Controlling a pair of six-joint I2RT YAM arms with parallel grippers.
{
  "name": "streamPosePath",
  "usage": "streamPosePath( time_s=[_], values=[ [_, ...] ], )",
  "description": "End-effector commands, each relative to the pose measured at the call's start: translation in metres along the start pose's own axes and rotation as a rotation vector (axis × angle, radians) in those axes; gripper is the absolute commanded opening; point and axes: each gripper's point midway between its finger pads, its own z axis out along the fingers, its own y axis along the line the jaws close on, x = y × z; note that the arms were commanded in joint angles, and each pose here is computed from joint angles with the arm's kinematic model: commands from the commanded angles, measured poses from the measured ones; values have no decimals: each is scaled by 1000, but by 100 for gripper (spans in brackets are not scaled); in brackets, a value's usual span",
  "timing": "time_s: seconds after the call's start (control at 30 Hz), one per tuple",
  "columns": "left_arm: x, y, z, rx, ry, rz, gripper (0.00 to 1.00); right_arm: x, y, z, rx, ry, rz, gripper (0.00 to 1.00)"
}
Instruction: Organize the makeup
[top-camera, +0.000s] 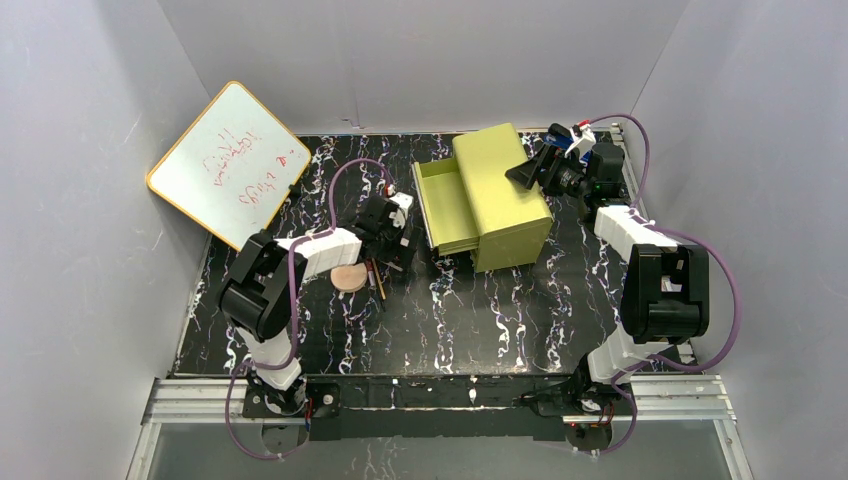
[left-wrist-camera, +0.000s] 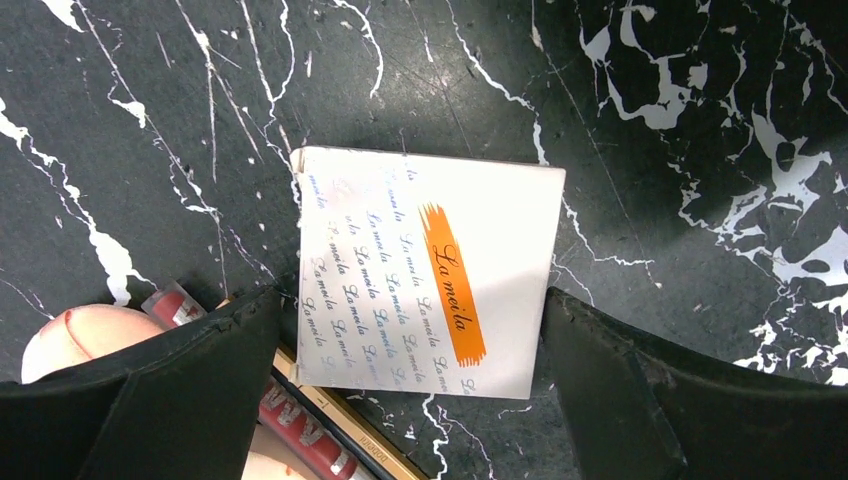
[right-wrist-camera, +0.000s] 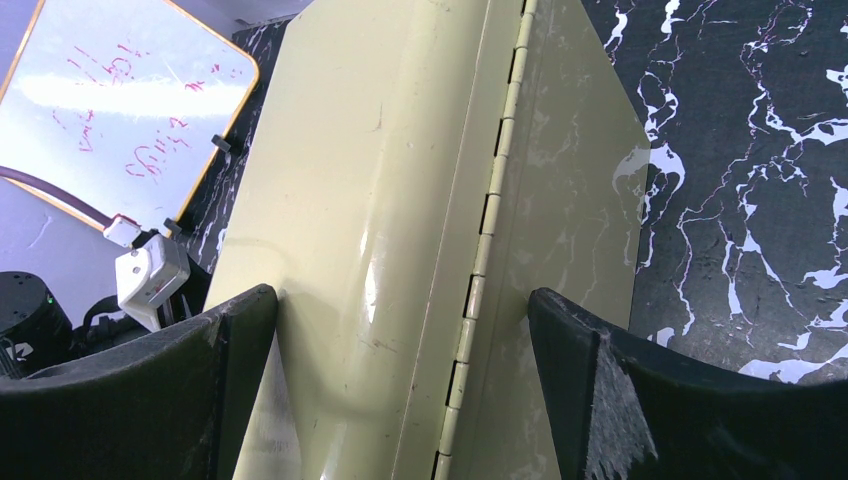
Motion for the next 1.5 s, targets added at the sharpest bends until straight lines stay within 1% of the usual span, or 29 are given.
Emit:
streamPosePath(
  time_s=[0.0,0.1,0.13,0.3,0.33,0.37,0.4,0.43,0.57,0.63,0.8,0.97,1.1,1.23,1.33,1.47],
  values=[
    [32,-3,0,0,82,-41,98,75,-40,-11,118,209,94,100],
    [35,-2,1,-8,91,-32,98,76,-39,-11,120,210,91,100],
    [35,-2,1,-10,91,-31,95,76,-40,-12,120,209,93,100],
    [35,-5,4,7,113,-24,54,76,-39,-11,120,211,94,100],
    [35,-5,5,10,116,-24,43,76,-39,-11,120,211,95,100],
    [33,-6,5,11,112,-24,30,76,-39,-12,121,210,95,100],
    [33,-5,5,7,115,-26,11,76,-39,-12,121,211,94,100],
    [29,-3,4,-4,110,-28,0,76,-39,-12,121,211,93,100],
    [9,12,-8,-51,72,-22,0,76,-40,-13,124,212,92,100],
    [-11,23,-21,-84,28,-10,0,77,-39,-13,124,214,93,100],
    [-76,46,-67,-150,-104,20,0,77,-39,-12,122,215,93,100],
    [-126,54,-112,-170,-209,61,0,76,-40,-12,126,214,93,100],
    [-155,41,-135,-99,-273,49,0,77,-41,-12,126,215,95,100],
    [-175,18,-140,12,-281,-12,0,77,-40,-12,125,216,94,100],
    [-185,-9,-139,104,-286,53,0,77,-39,-13,124,215,93,100],
    [-190,-33,-128,195,-293,245,0,76,-38,-13,123,214,91,100]
  ],
)
